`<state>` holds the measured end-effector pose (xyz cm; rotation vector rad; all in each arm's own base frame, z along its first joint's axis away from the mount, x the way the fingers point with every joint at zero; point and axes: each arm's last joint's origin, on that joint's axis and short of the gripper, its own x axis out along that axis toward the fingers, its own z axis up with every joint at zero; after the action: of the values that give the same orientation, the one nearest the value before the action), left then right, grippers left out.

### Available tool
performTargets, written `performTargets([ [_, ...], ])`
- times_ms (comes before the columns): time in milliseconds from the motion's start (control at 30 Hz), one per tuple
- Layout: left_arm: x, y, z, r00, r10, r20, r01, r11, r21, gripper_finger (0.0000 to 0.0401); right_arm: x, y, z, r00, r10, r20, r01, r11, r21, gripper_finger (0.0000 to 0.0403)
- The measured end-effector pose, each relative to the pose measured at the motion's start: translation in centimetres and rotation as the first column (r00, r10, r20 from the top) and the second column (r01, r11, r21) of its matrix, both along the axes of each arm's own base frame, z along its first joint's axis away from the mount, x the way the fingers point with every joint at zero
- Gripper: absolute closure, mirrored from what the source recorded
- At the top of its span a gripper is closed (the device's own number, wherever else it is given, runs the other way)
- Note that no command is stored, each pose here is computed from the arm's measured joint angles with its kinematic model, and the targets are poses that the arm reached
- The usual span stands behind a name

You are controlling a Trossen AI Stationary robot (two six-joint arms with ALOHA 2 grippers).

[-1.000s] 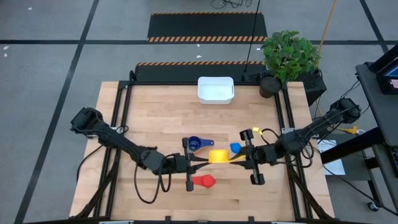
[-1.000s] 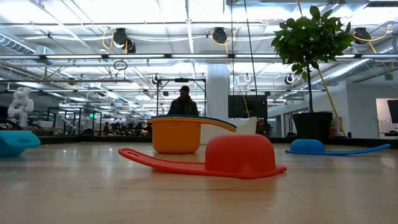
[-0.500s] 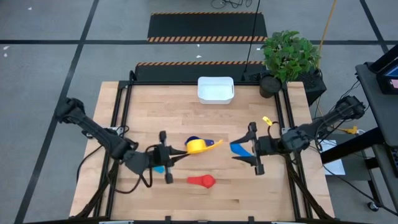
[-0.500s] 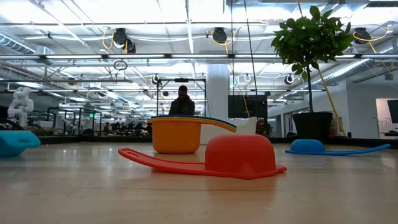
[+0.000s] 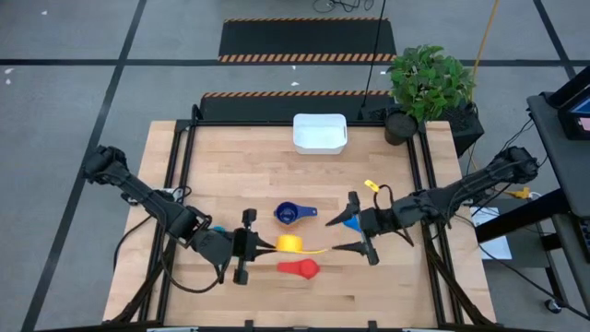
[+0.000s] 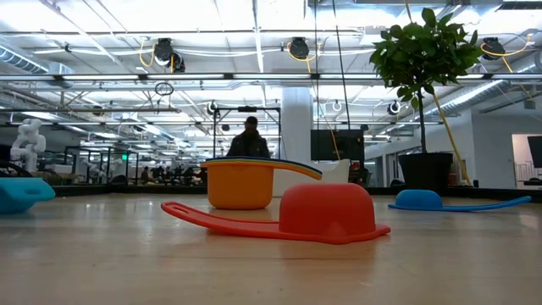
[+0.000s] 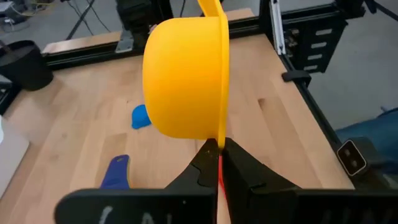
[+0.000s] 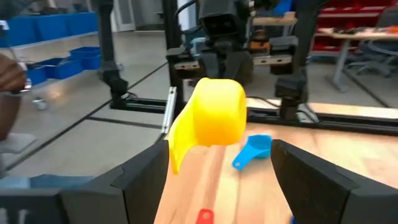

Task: Nest measuring cups in basket
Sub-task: Stack the yellow measuring cup into the dark blue measuring cup

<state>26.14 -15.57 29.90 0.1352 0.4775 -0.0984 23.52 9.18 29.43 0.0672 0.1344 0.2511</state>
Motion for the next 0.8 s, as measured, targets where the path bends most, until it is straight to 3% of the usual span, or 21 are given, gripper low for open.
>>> performTargets([
  [100, 0.0, 0.0, 0.0, 1.000, -0.004, 0.002, 0.004, 1.000, 0.007, 0.0391, 0.4, -0.2, -0.5, 1.000, -0.005, -0.024, 0.005, 1.000, 0.007, 0.0130],
  [267, 0.0, 0.0, 0.0, 1.000, -0.017, 0.003, 0.017, 0.999, 0.034, 0.0393, 1.2, 0.0, -1.5, 0.990, 0.118, -0.079, -0.116, 0.993, 0.039, 0.0130],
  [500, 0.0, 0.0, 0.0, 1.000, -0.019, 0.004, 0.018, 0.999, 0.037, 0.0388, 1.6, -0.1, -1.7, 0.989, 0.132, -0.073, -0.129, 0.991, 0.046, 0.0139],
  [800, 0.4, 0.7, 0.0, 1.000, 0.012, 0.006, -0.012, 0.999, 0.039, 0.0394, 1.6, -0.1, -1.4, 0.990, 0.135, -0.045, -0.132, 0.989, 0.059, 0.0181],
])
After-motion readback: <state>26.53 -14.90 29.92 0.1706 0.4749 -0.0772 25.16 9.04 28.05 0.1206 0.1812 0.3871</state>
